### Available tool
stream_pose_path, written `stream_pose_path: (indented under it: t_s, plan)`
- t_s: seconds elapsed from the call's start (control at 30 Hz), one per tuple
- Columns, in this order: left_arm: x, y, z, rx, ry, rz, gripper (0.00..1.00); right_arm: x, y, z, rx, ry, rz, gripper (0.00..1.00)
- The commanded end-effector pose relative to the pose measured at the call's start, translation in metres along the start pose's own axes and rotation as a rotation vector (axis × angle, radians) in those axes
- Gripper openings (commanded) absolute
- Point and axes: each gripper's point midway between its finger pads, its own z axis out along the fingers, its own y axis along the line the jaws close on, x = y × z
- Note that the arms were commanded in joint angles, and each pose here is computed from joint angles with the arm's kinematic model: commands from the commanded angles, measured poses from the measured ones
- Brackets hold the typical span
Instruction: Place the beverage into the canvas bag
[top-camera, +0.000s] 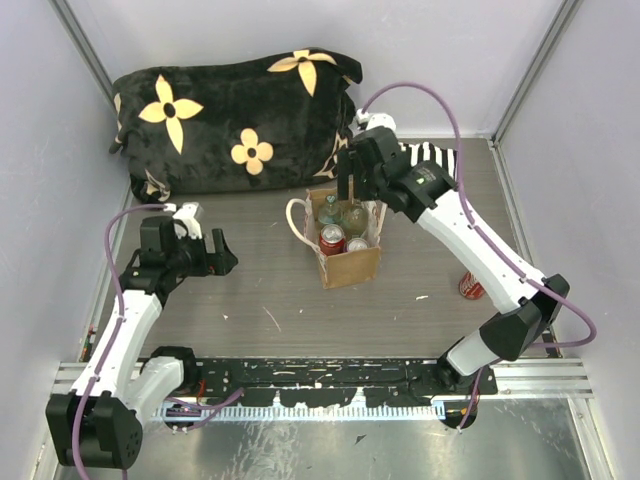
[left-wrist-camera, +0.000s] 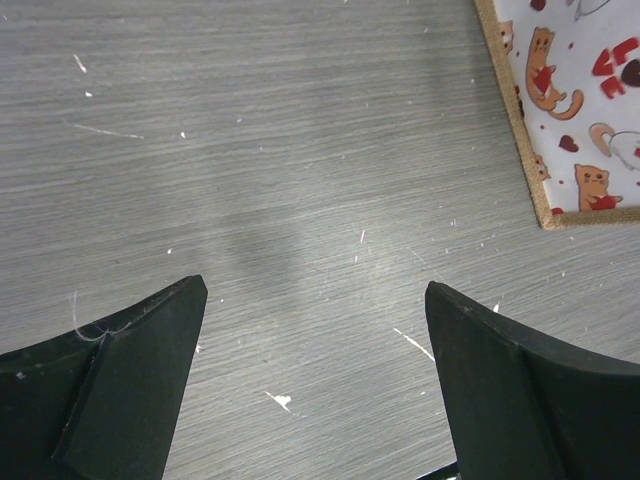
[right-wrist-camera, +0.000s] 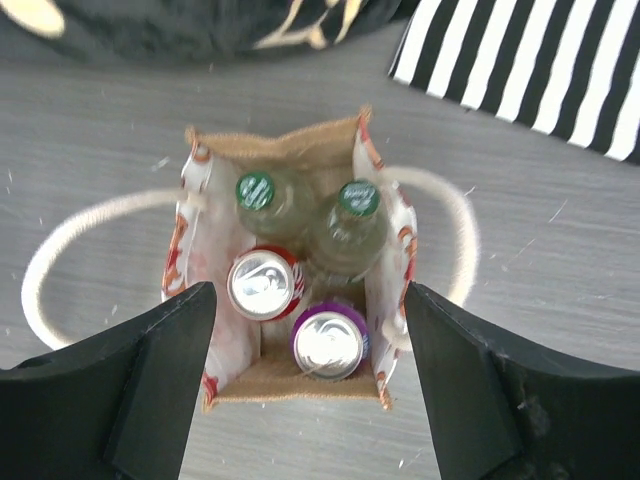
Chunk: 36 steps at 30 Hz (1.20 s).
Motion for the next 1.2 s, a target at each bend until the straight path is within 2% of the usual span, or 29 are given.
stream_pose_path:
  t_s: [0.0,0.2,0.33,0.8,0.97,1.17]
  plan:
    - [-0.033,-0.007,-0.021,-0.007,-0.078,0.052,0.98,-0.049,-0.037,-0.031,0.044,-0.136,0.069,0.82]
    - [-0.052,-0.016,-0.041,0.0,-0.131,0.085,0.98,-0.061,-0.088,-0.055,0.089,-0.169,0.125,0.81]
    - [-0.056,-0.02,-0.047,0.005,-0.15,0.066,0.98,-0.066,-0.106,-0.066,0.102,-0.187,0.151,0.81]
    - [-0.057,-0.035,-0.082,0.029,-0.217,0.121,0.98,-0.072,-0.117,-0.092,0.114,-0.198,0.174,0.81]
    - [-0.056,-0.04,-0.089,0.047,-0.234,0.123,0.98,-0.072,-0.131,-0.104,0.17,-0.196,0.171,0.82]
    - [-0.05,-0.045,-0.092,0.072,-0.211,0.132,0.98,-0.071,-0.157,-0.086,0.21,-0.149,0.162,0.85]
